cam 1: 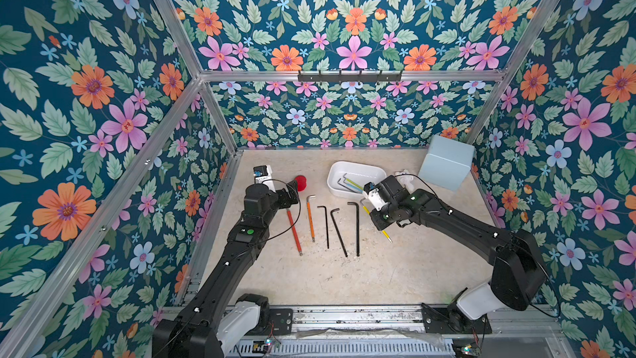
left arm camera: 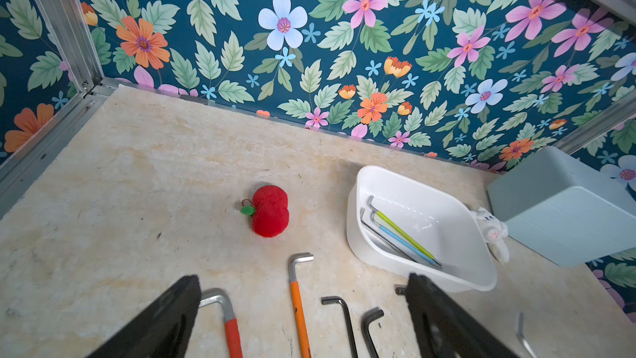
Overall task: Put the hex key on the desktop into the storage box
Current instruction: Place the Allen key in the storage box.
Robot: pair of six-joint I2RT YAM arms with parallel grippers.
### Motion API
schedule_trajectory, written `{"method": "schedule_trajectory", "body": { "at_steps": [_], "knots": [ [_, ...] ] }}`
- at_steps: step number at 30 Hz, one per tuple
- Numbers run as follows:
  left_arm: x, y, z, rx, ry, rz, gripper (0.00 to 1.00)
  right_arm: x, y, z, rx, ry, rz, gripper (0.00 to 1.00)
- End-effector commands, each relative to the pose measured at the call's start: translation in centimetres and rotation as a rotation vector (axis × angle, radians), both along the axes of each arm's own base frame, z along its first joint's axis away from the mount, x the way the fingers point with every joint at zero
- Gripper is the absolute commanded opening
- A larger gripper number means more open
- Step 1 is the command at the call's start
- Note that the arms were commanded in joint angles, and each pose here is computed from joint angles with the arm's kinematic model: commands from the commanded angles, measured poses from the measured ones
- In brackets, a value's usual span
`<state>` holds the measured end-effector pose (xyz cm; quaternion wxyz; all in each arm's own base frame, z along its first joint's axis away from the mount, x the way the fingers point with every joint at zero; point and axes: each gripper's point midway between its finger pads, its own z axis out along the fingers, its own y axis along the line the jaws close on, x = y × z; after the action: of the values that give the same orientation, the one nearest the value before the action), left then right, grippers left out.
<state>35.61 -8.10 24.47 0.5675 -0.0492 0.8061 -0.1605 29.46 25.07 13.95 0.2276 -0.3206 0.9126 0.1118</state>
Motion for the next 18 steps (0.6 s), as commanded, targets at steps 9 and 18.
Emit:
{"method": "schedule_trajectory", "body": {
  "at_steps": [9, 18],
  "knots": [
    [0.5, -0.1, 1.1, 0.000, -0.029, -0.002, 0.99, 8.5, 2.5, 3.9, -0.002, -0.215, 0.296, 0.00],
    [0.7, 0.2, 0.4, 0.029, -0.019, 0.012, 0.99, 16.3, 5.6, 1.6, -0.024, -0.220, 0.326, 0.00]
  ]
}}
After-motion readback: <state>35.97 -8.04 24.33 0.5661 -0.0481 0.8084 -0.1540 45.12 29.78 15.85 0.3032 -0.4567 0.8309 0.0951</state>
